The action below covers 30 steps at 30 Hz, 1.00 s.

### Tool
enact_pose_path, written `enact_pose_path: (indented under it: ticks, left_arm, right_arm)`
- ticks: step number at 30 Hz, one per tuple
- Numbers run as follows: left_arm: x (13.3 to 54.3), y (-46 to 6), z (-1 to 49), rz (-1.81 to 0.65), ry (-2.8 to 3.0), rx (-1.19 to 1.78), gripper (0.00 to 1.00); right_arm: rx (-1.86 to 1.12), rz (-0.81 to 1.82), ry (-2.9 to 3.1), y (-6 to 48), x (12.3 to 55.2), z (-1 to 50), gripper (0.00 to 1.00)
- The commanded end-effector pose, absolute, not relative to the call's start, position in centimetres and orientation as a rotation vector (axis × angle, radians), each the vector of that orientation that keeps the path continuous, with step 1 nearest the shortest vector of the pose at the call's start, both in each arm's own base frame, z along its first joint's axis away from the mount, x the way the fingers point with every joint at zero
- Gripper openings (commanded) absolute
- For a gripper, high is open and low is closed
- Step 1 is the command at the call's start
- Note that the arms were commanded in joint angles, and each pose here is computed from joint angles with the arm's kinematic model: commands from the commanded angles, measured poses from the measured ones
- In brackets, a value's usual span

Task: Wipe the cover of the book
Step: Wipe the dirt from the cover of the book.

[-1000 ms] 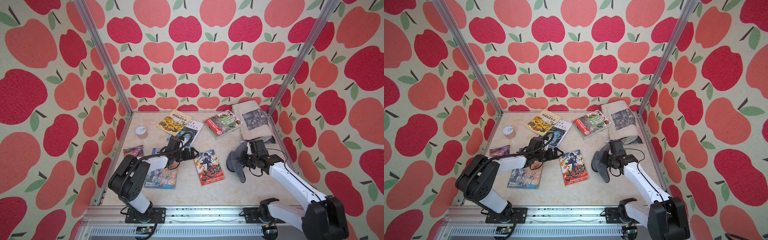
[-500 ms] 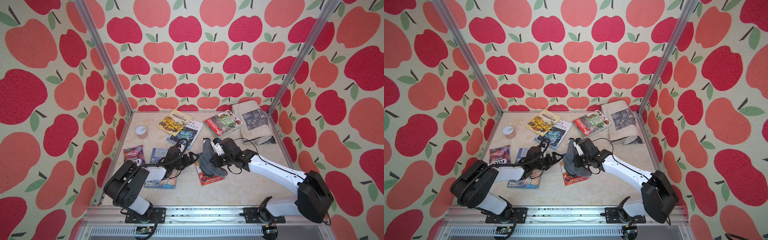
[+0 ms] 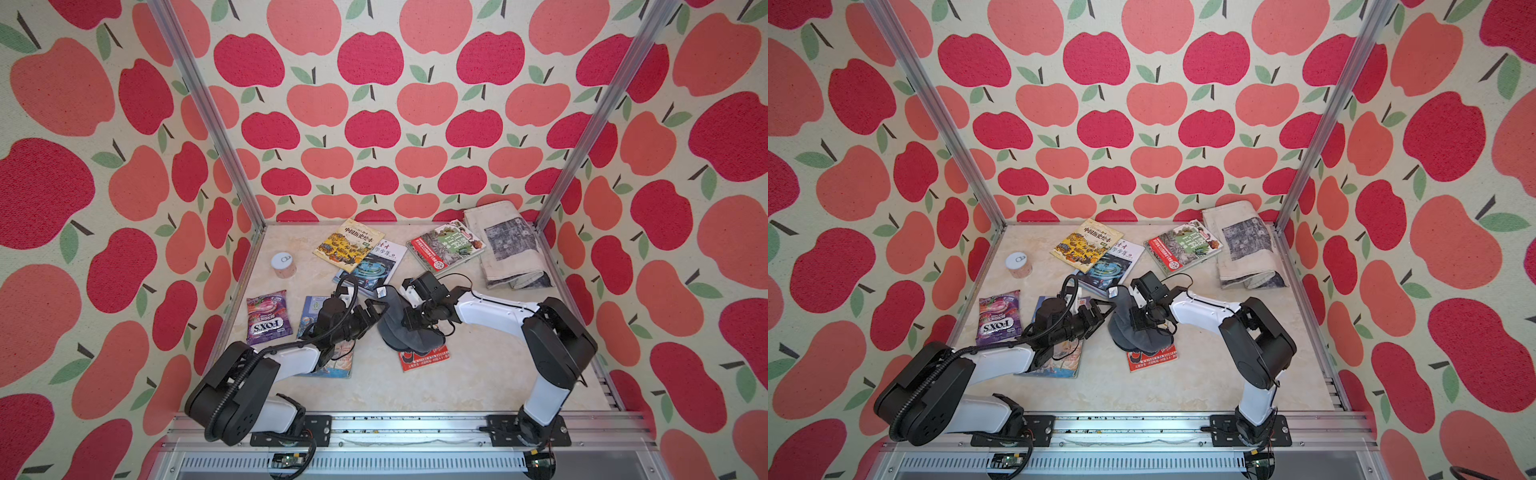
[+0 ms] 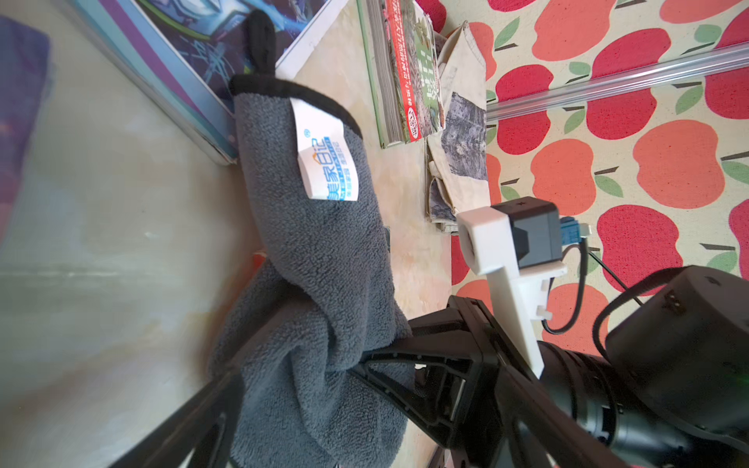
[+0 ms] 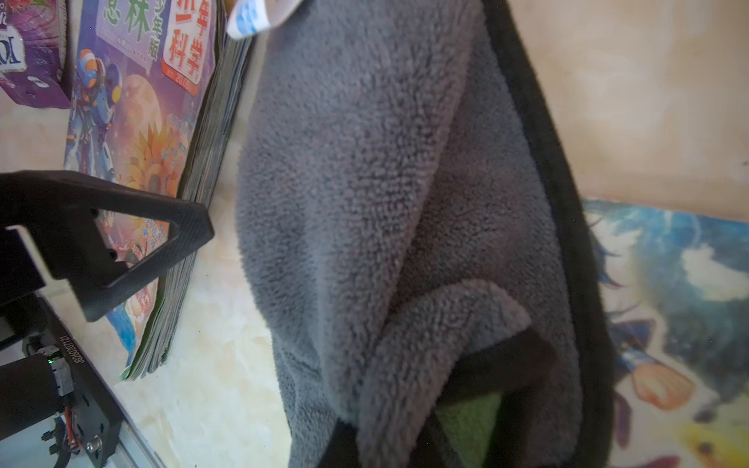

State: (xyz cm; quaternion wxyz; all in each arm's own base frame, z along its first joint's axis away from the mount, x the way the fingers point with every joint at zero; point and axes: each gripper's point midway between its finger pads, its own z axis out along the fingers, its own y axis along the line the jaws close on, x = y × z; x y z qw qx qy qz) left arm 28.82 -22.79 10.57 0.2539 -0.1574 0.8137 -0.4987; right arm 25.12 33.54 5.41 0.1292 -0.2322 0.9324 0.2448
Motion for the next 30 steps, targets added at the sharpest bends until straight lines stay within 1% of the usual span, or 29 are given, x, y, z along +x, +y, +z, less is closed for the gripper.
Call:
enact_pose_path:
  ticks: [1,5,8,12,16,24,30]
  left_arm:
    - [28.3,-21.7,9.8,-1.266,2.246,-0.422,0.99]
    - [28.2,-21.2,9.7,-1.171,2.274,-0.392,0.99]
    - [28.2,-21.5,9.7,-1.143,2.287,-0.366,0.99]
    - [28.2,-21.7,9.5,-1.145,2.290,-0.359,0.99]
    - [28.2,-21.8,9.4,-1.146,2.292,-0.358,0.99]
    - [27.9,-21.7,9.5,-1.141,2.294,-0.357,0.99]
    - [27.7,-21.4,9.3,-1.133,2.294,-0.365,0.99]
  right_arm:
    - [-0.616,0.606,2.768,30.9,25.6,4.9,0.00]
    - [-0.499,0.533,2.824,27.4,26.6,3.9,0.00]
    - [-0.484,0.390,2.832,25.4,27.3,3.8,0.00]
    - [-0.493,0.297,2.804,24.6,28.3,4.8,0.00]
    - [-0.528,0.346,2.787,26.5,28.6,5.3,0.00]
    - [-0.673,0.423,2.770,32.6,27.8,4.9,0.00]
    - [-0.702,0.527,2.768,35.7,27.2,4.8,0.00]
